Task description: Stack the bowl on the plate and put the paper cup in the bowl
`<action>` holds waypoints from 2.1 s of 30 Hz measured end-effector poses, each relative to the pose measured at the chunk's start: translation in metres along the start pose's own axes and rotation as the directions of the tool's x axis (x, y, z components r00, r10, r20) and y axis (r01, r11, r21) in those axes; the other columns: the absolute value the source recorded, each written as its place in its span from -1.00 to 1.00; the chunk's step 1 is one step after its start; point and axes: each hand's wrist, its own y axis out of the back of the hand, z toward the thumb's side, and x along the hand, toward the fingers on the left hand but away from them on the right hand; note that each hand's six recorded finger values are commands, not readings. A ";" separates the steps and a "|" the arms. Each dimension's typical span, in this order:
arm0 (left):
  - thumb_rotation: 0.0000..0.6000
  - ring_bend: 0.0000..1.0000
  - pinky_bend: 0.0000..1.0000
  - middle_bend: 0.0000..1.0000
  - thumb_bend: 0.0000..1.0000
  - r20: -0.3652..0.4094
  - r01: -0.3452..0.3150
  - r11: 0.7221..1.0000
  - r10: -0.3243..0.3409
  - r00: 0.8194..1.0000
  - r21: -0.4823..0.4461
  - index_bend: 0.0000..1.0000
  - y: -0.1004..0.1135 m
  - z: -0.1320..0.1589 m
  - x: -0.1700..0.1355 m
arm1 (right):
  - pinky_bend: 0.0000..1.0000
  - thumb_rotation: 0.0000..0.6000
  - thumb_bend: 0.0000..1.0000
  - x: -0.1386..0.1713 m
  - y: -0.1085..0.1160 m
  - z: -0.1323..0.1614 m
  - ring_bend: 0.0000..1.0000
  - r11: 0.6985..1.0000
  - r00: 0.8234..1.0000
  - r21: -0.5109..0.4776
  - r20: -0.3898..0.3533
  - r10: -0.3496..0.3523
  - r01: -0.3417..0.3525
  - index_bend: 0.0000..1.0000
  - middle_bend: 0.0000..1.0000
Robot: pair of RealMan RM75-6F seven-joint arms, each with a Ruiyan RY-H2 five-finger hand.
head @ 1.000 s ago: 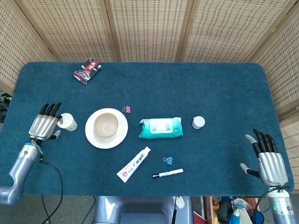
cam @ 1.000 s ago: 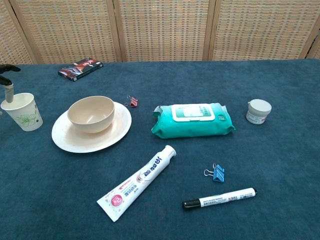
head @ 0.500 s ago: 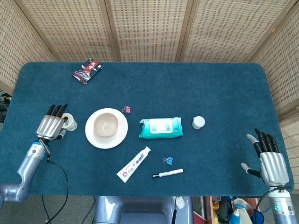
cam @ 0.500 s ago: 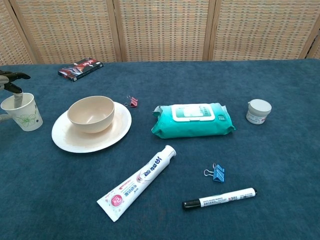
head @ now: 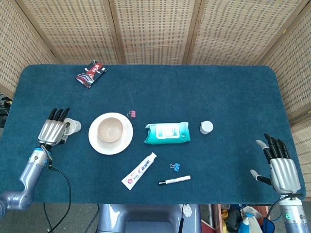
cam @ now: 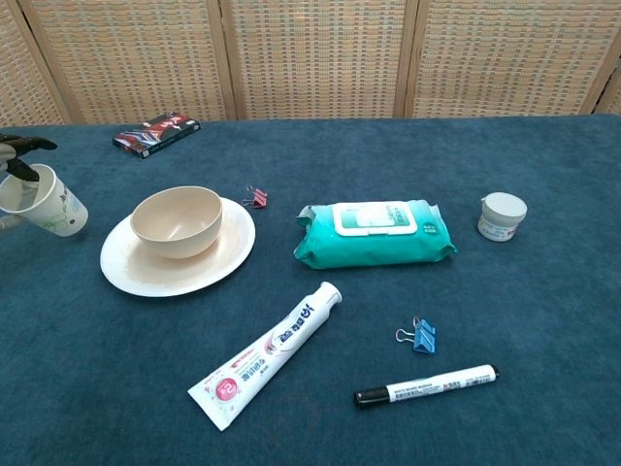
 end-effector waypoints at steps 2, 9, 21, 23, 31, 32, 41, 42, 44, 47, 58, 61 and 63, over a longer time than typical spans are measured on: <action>1.00 -1.00 -1.00 -0.96 -0.18 0.001 -0.021 1.000 0.021 1.000 -0.007 0.24 0.007 -0.002 -0.001 | -1.00 1.00 -0.73 0.000 0.000 0.000 -1.00 1.000 1.000 0.000 0.000 0.000 0.000 -0.75 -1.00; 1.00 -1.00 -1.00 -0.96 -0.18 0.029 -0.069 0.997 0.070 0.997 -0.041 0.24 0.036 0.001 -0.005 | -1.00 1.00 -0.73 0.000 0.000 0.001 -1.00 1.000 1.000 0.002 -0.003 0.000 0.000 -0.75 -1.00; 1.00 -1.00 -1.00 -0.96 -0.18 0.146 -0.093 0.991 0.107 0.984 -0.097 0.24 0.074 0.048 -0.011 | -1.00 1.00 -0.73 0.000 0.002 -0.001 -1.00 1.000 1.000 -0.008 0.003 -0.007 0.007 -0.75 -1.00; 1.00 -1.00 -1.00 -0.96 -0.18 0.171 -0.094 0.991 0.110 0.979 -0.096 0.24 0.077 0.062 -0.012 | -1.00 1.00 -0.73 0.001 0.003 -0.001 -1.00 1.000 1.000 -0.012 0.005 -0.009 0.009 -0.75 -1.00; 1.00 -1.00 -1.00 -0.96 -0.18 0.239 -0.082 0.991 0.107 0.965 -0.110 0.24 0.082 0.105 -0.012 | -1.00 1.00 -0.73 0.001 0.005 -0.003 -1.00 1.000 1.000 -0.017 0.007 -0.015 0.016 -0.75 -1.00; 1.00 -1.00 -1.00 -0.96 -0.18 0.242 -0.078 0.991 0.103 0.965 -0.109 0.24 0.082 0.107 -0.012 | -1.00 1.00 -0.73 0.001 0.006 -0.003 -1.00 1.000 1.000 -0.018 0.008 -0.016 0.017 -0.75 -1.00; 1.00 -1.00 -1.00 -0.96 -0.18 0.233 -0.017 0.996 0.036 0.972 -0.083 0.24 0.075 0.118 -0.004 | -1.00 1.00 -0.73 0.001 0.007 -0.005 -1.00 0.999 1.000 -0.028 0.013 -0.020 0.021 -0.75 -1.00; 1.00 -1.00 -1.00 -0.96 -0.18 0.228 -0.006 0.997 0.023 0.973 -0.079 0.24 0.073 0.118 -0.002 | -1.00 1.00 -0.73 0.001 0.007 -0.005 -1.00 0.999 1.000 -0.029 0.013 -0.021 0.021 -0.75 -1.00; 1.00 -1.00 -1.00 -0.96 -0.18 0.221 0.012 0.997 0.005 0.975 -0.075 0.24 0.069 0.119 0.000 | -1.00 1.00 -0.73 0.000 0.008 -0.006 -1.00 0.999 1.000 -0.031 0.015 -0.022 0.022 -0.75 -1.00; 1.00 -1.00 -1.00 -0.96 -0.18 0.212 0.036 0.997 -0.022 0.977 -0.063 0.24 0.064 0.122 0.005 | -1.00 1.00 -0.73 0.000 0.008 -0.006 -1.00 0.999 1.000 -0.032 0.015 -0.022 0.023 -0.75 -1.00; 1.00 -1.00 -1.00 -0.96 -0.18 0.216 0.064 0.997 -0.051 0.975 -0.052 0.21 0.057 0.139 0.016 | -1.00 1.00 -0.73 0.000 0.010 -0.009 -1.00 0.999 0.999 -0.040 0.022 -0.028 0.029 -0.75 -1.00; 1.00 -1.00 -1.00 -0.96 -0.19 0.216 0.073 0.996 -0.062 0.974 -0.042 0.15 0.053 0.143 0.018 | -1.00 1.00 -0.73 0.000 0.011 -0.011 -1.00 0.999 0.999 -0.042 0.028 -0.031 0.032 -0.75 -1.00; 1.00 -1.00 -1.00 -0.98 -0.24 0.214 0.074 0.997 -0.066 0.975 -0.034 0.10 0.051 0.145 0.020 | -1.00 1.00 -0.73 0.000 0.011 -0.012 -1.00 0.999 0.999 -0.044 0.031 -0.031 0.033 -0.75 -1.00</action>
